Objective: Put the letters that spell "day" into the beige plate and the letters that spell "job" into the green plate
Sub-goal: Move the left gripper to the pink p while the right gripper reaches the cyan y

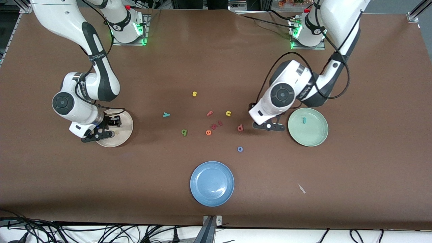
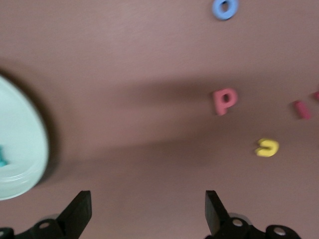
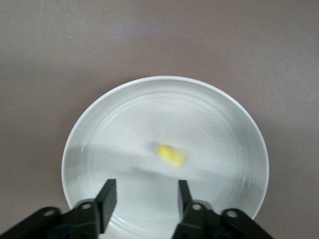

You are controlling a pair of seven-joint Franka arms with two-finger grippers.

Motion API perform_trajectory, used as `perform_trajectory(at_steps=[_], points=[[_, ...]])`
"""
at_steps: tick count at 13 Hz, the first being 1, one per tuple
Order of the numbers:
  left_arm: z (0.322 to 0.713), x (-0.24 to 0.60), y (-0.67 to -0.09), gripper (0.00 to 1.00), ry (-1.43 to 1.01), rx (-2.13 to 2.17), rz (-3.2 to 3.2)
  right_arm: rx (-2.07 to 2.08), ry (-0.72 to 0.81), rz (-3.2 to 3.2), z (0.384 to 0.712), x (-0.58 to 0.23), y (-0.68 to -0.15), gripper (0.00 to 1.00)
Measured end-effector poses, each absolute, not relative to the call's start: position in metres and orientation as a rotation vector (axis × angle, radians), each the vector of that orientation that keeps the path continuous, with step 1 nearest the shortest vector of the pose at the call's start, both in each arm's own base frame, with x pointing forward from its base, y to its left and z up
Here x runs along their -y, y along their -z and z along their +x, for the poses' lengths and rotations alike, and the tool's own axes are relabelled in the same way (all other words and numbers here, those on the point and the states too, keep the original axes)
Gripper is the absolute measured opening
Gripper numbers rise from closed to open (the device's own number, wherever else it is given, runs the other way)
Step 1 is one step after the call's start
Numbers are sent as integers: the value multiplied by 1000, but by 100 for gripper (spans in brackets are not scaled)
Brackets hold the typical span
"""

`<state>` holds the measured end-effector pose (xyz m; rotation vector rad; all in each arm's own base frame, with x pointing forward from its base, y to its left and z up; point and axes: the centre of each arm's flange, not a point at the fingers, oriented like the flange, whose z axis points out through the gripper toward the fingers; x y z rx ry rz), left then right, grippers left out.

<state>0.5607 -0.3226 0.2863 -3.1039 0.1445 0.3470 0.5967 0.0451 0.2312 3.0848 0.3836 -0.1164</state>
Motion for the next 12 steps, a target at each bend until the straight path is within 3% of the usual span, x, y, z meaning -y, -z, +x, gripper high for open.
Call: perform_trajectory(at_steps=[3, 7, 8, 12], points=[[574, 339, -275, 100, -299, -169, -3151, -222, 194, 3123, 598, -58, -244, 98], [608, 377, -274, 98, -200, -457, -3214, 49, 236, 3134, 594, -98, -255, 100], [613, 378, -265, 89, -207, -460, -3218, 144, 244, 3132, 591, -112, -253, 100], [622, 365, -232, 89, -212, -283, -3166, 510, 264, 3087, 581, -155, -251, 100]])
